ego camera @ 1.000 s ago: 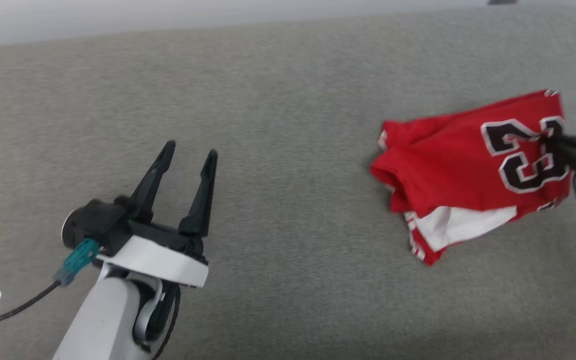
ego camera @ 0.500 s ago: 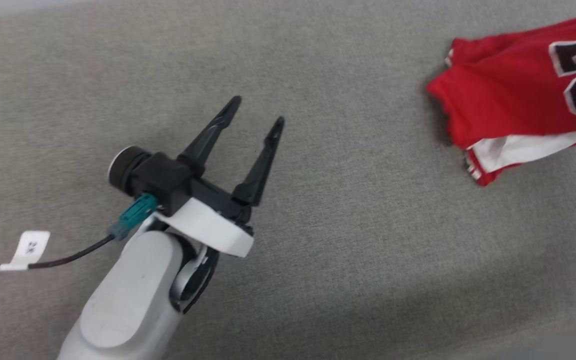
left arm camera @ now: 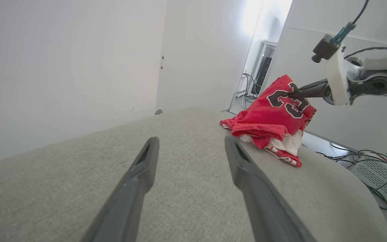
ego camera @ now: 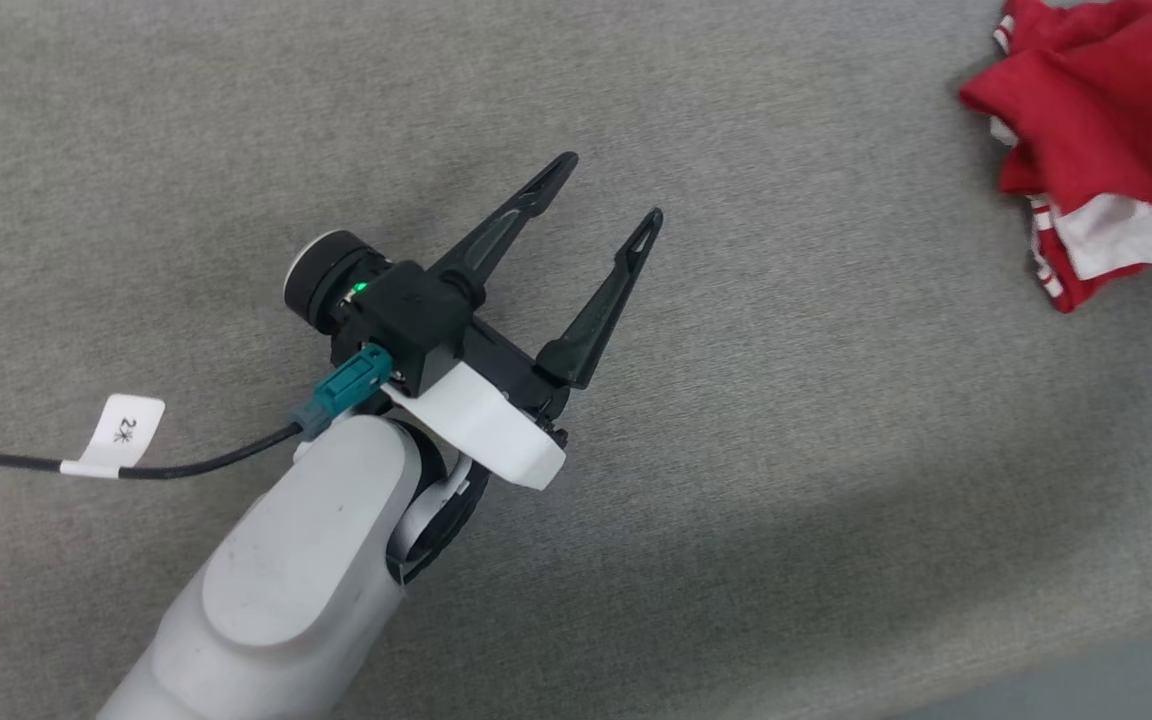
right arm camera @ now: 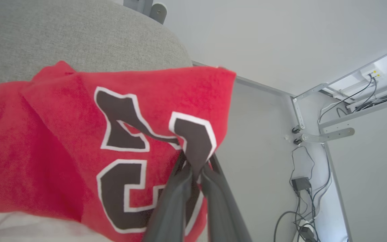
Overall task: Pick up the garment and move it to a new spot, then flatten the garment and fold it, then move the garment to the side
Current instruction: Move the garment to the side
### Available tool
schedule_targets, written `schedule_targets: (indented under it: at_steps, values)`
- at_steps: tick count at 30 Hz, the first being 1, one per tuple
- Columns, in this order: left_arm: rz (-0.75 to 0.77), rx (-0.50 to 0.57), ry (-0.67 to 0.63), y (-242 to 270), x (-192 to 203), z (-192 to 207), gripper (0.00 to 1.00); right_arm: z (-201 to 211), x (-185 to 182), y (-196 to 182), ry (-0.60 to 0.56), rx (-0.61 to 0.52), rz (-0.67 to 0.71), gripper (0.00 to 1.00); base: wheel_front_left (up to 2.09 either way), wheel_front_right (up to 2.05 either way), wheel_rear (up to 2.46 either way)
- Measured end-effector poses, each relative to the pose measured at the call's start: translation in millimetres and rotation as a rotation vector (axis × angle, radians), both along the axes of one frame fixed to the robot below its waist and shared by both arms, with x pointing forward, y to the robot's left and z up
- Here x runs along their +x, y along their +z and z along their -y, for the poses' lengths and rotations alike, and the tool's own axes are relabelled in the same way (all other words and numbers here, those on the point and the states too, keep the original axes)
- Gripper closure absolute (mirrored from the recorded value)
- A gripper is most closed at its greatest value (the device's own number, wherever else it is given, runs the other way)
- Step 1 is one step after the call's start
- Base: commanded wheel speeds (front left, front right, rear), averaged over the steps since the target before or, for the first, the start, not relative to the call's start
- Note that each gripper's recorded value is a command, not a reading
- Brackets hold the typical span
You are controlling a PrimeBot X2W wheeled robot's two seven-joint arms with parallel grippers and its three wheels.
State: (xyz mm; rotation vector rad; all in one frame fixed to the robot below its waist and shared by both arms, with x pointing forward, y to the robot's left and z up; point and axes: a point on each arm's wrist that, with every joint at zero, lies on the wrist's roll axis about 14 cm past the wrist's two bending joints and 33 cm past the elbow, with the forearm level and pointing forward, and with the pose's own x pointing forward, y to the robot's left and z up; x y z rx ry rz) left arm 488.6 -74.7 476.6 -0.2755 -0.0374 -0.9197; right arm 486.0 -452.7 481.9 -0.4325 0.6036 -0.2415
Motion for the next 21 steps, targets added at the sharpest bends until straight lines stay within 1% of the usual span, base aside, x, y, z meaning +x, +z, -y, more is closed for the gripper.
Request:
schedule_targets:
  at_steps: [2, 3, 4, 5, 6, 8, 11, 15, 21]
  values:
    - [-0.004, 0.002, 0.004, -2.2, 2.3, -1.5, 0.00, 0.4, 1.8, -10.5, -0.016, 0.012, -0.002, 0.85, 0.00, 0.00, 0.00]
    - [-0.008, 0.002, 0.009, -3.1, 3.7, -3.4, 0.00, 1.1, 2.7, -15.0, -0.025, 0.015, -0.005, 0.66, 0.00, 0.00, 0.00]
    - [-0.011, 0.003, 0.016, -4.1, 5.0, -5.7, 0.00, 2.4, 3.6, -18.9, -0.040, 0.023, -0.003, 0.51, 0.00, 0.00, 0.00]
    - [-0.014, 0.007, 0.023, -5.8, 6.2, -8.5, 0.00, 1.2, 5.4, -22.9, -0.046, 0.031, -0.001, 0.12, 0.00, 0.00, 0.00]
    - [-0.017, 0.010, 0.033, -6.9, 7.8, -11.7, 0.00, -1.4, 8.1, -26.5, -0.046, 0.037, 0.001, 0.00, 0.00, 0.00, 0.00]
    - [-0.016, 0.014, 0.056, -6.9, 12.2, -19.6, 0.00, -5.9, 12.3, -32.8, -0.053, 0.056, 0.010, 0.00, 0.00, 0.00, 0.00]
    - [-0.014, 0.011, 0.093, -4.7, 18.7, -31.7, 0.00, -8.5, 18.7, -32.2, -0.058, 0.067, 0.035, 0.00, 0.00, 0.00, 0.00]
    - [-0.017, 0.015, 0.147, -2.8, 23.5, -49.6, 0.00, -9.1, 22.4, -24.0, -0.057, 0.068, 0.072, 0.00, 0.00, 0.00, 0.00]
    - [-0.037, 0.011, 0.249, 1.9, 26.4, -83.1, 0.00, -13.6, 28.8, 1.1, -0.051, 0.093, 0.181, 0.00, 0.00, 0.00, 0.00]
